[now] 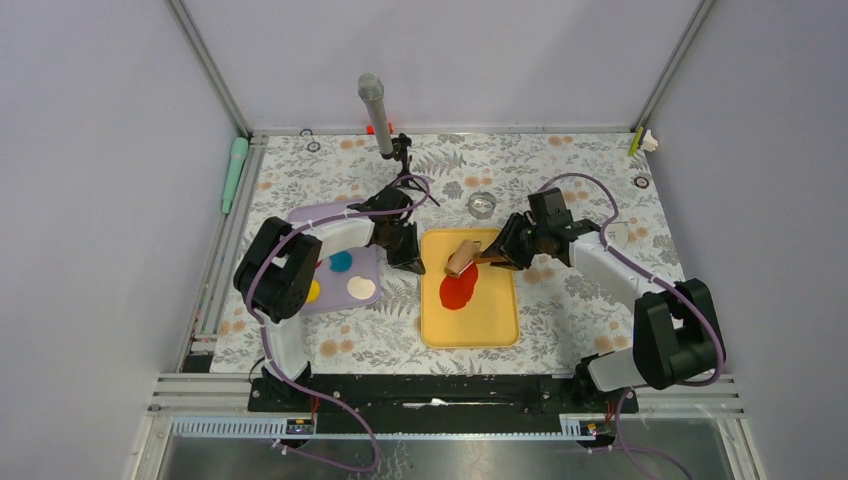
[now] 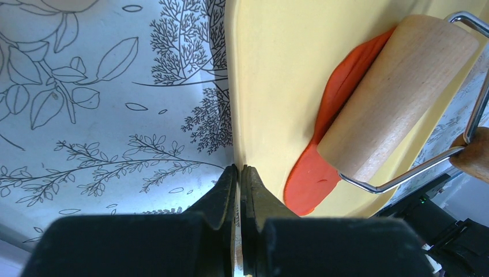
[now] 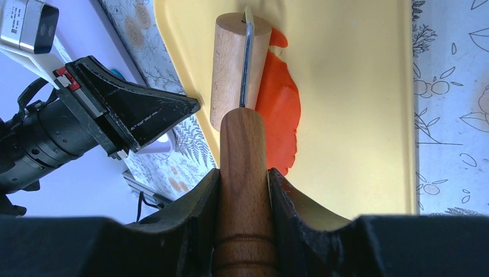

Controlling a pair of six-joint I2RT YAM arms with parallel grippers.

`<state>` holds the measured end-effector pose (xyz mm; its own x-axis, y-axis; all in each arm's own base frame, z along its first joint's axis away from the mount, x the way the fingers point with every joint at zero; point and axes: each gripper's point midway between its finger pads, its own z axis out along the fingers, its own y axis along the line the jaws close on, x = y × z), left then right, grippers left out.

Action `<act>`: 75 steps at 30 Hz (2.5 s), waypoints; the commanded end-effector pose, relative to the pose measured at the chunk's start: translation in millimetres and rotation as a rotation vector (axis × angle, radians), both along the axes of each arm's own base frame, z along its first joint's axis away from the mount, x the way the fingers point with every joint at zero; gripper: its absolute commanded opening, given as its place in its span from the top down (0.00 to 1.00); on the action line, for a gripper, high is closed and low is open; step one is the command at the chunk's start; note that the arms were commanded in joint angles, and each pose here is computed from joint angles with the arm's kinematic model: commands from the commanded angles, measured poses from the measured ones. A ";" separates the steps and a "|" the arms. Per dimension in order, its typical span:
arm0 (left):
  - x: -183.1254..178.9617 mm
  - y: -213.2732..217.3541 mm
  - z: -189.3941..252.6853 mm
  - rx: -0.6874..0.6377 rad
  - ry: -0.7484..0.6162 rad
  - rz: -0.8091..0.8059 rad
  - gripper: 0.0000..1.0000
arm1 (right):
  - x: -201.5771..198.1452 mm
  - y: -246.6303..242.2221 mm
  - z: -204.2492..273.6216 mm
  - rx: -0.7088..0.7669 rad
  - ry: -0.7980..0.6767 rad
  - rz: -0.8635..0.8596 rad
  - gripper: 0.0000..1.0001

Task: Roll out the dumpling wrappers from the dough
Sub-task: Flatten out the dough on the work surface.

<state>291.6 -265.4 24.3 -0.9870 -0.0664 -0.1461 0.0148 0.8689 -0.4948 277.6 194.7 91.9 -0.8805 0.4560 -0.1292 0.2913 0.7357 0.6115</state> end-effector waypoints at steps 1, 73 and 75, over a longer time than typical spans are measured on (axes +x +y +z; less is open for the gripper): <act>-1.2 15.2 6.9 0.031 -0.011 0.012 1.00 | -30.9 -44.1 -40.1 -0.198 0.140 -0.055 1.00; 2.8 8.5 2.4 -0.018 0.021 0.099 1.00 | -34.8 -25.9 47.4 -0.126 -0.029 -0.014 1.00; 6.0 5.8 1.1 -0.028 0.023 0.119 1.00 | -30.9 -24.1 62.3 -0.114 -0.063 -0.008 1.00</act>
